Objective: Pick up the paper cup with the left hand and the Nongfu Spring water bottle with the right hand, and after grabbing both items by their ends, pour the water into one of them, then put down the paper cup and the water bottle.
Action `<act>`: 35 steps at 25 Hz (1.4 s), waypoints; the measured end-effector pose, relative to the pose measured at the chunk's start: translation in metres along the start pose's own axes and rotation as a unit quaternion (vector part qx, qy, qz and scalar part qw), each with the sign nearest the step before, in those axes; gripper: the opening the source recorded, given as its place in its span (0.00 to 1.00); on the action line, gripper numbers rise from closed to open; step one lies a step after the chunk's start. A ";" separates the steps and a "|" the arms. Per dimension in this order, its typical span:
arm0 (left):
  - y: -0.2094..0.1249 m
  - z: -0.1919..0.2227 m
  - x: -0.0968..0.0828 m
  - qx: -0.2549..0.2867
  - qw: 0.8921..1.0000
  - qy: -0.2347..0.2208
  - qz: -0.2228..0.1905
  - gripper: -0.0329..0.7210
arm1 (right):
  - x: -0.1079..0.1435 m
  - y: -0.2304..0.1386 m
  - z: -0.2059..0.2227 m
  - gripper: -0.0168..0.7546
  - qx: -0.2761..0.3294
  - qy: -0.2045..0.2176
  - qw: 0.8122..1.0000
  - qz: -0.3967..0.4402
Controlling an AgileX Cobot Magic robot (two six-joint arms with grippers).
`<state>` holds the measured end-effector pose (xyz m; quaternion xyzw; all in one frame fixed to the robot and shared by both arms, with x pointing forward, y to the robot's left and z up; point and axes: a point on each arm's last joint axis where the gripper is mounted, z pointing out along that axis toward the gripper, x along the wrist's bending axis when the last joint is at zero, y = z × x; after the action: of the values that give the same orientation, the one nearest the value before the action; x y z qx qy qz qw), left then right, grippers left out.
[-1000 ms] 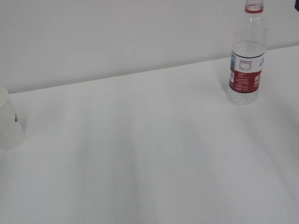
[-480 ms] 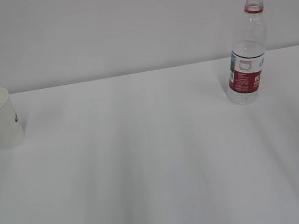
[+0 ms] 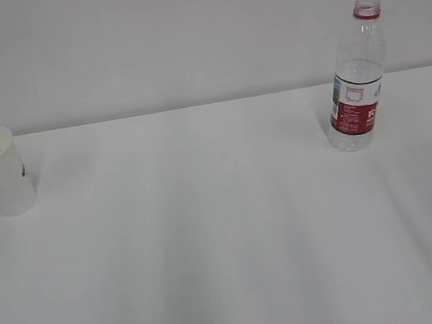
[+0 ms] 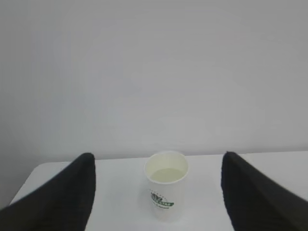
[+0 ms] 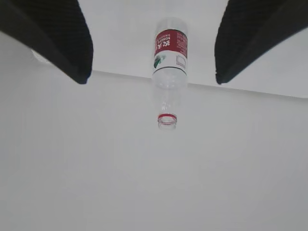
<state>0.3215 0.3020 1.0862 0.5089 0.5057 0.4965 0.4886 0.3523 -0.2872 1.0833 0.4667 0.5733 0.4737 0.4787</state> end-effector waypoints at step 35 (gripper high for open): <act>-0.022 -0.050 -0.005 0.218 0.975 -0.034 0.006 0.81 | -0.001 -0.039 -0.106 0.79 0.259 -0.002 0.965 0.036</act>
<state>0.2710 0.2974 1.0654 0.6224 0.5819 0.3601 0.3799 0.2441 -0.3028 1.0542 0.5960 0.6580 0.3250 0.3258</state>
